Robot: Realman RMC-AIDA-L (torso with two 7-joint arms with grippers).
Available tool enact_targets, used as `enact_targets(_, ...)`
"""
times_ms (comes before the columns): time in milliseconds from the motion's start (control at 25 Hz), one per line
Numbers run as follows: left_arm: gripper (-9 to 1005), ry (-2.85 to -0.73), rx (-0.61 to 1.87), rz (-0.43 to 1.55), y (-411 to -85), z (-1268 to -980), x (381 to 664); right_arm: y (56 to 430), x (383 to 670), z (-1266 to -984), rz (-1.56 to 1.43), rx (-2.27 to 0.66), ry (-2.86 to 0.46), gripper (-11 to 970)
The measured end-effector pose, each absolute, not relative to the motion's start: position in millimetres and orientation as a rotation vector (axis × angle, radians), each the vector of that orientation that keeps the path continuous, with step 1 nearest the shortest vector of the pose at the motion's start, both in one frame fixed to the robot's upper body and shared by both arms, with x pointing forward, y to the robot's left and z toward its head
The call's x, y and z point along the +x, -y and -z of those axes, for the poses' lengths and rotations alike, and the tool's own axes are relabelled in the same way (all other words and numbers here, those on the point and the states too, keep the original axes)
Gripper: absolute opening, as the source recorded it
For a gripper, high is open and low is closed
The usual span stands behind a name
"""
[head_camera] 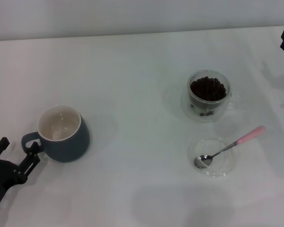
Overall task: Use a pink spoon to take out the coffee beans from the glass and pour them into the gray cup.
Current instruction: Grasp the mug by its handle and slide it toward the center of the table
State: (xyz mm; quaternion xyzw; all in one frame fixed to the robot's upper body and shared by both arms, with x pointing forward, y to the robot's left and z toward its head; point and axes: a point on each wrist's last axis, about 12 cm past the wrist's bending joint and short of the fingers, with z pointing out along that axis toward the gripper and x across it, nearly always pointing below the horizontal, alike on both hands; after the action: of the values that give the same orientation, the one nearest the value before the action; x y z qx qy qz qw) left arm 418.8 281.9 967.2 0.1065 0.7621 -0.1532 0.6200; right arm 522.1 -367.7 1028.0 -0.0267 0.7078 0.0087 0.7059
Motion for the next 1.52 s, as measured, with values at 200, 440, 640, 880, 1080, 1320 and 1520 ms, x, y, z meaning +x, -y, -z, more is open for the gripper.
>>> enact_targets(200, 813, -1.751, 0.24, 0.356, -282, -967, 417, 368, 522, -1028, -0.018, -0.065, -1.578, 852)
enact_targets(440, 635, -1.758, 0.224, 0.361, -281, -967, 420, 368, 520, -1026, -0.019, -0.068, -1.584, 851)
enact_targets(640, 391, -1.758, 0.221, 0.357, -281, -968, 423, 368, 519, -1025, -0.022, -0.069, -1.584, 850)
enact_targets(880, 347, -1.757, 0.218, 0.352, -281, -968, 426, 367, 518, -1025, -0.024, -0.069, -1.586, 848)
enact_targets(1080, 253, -1.749, 0.224, 0.353, -280, -970, 430, 367, 519, -1026, -0.026, -0.07, -1.583, 847)
enact_targets(1320, 168, -1.746, 0.245, 0.359, -277, -972, 438, 365, 521, -1027, -0.029, -0.073, -1.578, 846)
enact_targets(1520, 140, -1.744, 0.273, 0.365, -272, -974, 448, 365, 522, -1028, -0.029, -0.072, -1.574, 845)
